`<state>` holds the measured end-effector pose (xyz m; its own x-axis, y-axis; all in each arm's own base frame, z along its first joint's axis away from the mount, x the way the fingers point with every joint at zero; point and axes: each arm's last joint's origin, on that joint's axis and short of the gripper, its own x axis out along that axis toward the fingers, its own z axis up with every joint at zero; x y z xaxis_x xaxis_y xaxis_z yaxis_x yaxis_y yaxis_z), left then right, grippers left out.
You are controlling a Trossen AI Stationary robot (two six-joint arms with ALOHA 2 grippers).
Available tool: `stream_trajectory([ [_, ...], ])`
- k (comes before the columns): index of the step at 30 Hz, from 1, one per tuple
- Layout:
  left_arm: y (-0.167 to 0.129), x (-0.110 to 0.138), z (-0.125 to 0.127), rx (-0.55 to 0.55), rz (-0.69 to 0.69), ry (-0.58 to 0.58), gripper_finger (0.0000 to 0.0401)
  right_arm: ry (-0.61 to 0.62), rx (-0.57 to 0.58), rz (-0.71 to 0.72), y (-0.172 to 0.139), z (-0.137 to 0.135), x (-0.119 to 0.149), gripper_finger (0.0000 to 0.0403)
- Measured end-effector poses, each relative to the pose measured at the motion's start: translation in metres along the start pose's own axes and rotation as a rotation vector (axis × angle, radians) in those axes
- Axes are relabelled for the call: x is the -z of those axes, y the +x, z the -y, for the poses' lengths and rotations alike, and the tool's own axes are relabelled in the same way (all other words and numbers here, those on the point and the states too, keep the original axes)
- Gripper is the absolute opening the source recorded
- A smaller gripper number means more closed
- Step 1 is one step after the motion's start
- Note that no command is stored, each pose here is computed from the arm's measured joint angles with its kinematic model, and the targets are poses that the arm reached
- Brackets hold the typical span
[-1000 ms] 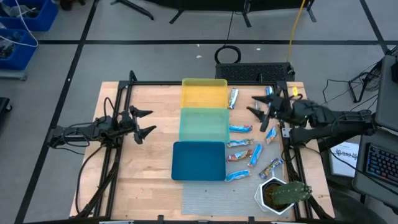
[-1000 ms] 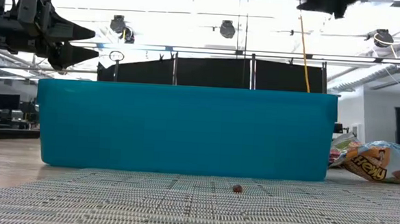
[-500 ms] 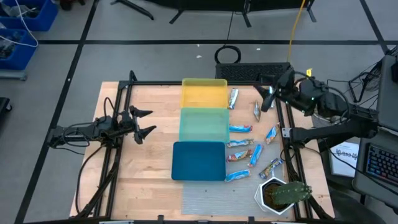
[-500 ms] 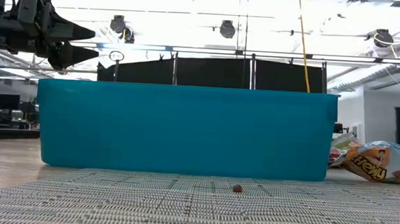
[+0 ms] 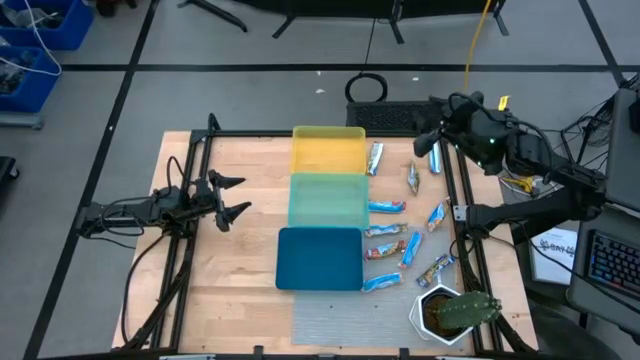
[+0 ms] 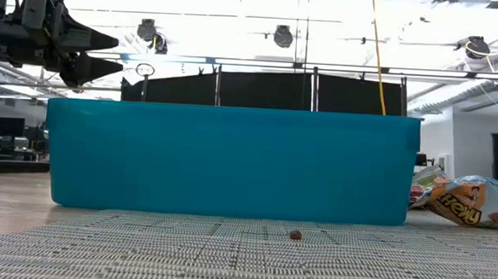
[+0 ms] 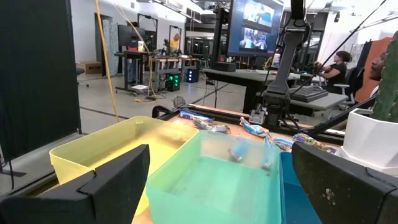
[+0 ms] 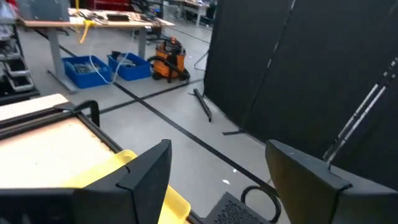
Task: Pick and place Granola Bars by type
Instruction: Put the yellow granola bar into the yellow bin
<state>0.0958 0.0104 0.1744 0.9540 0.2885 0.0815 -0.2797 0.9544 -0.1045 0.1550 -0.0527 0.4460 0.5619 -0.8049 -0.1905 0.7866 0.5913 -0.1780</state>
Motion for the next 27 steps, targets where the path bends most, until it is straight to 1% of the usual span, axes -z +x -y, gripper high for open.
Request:
stream_trajectory([
  [5, 0.000, 0.000, 0.000, -0.001, 0.000, 0.000, 0.0392, 0.054, 0.039, -0.029, 0.008, 0.001, -0.001, 0.0294],
  [10, 0.000, 0.000, 0.000, 0.000, 0.000, 0.000, 0.0392, 0.141, 0.130, -0.114, 0.018, 0.005, 0.009, 0.0312],
  [13, 0.000, 0.000, 0.000, 0.000, 0.000, 0.000, 0.0392, 0.205, 0.165, -0.160, 0.024, 0.008, 0.015, 0.0313],
  [16, 0.000, 0.000, 0.000, 0.000, 0.000, 0.000, 0.0392, 0.234, 0.187, -0.217, 0.031, 0.010, 0.021, 0.0308],
  [20, 0.000, 0.000, 0.000, -0.001, 0.000, 0.000, 0.0392, 0.231, 0.217, -0.314, 0.042, 0.013, 0.031, 0.0296],
  [23, 0.000, 0.000, 0.000, 0.000, 0.000, 0.000, 0.0392, 0.235, 0.214, -0.404, 0.049, 0.018, 0.039, 0.0288],
  [27, 0.000, 0.000, 0.000, 0.000, 0.000, 0.000, 0.0392, 0.221, 0.239, -0.504, 0.059, 0.024, 0.048, 0.0288],
])
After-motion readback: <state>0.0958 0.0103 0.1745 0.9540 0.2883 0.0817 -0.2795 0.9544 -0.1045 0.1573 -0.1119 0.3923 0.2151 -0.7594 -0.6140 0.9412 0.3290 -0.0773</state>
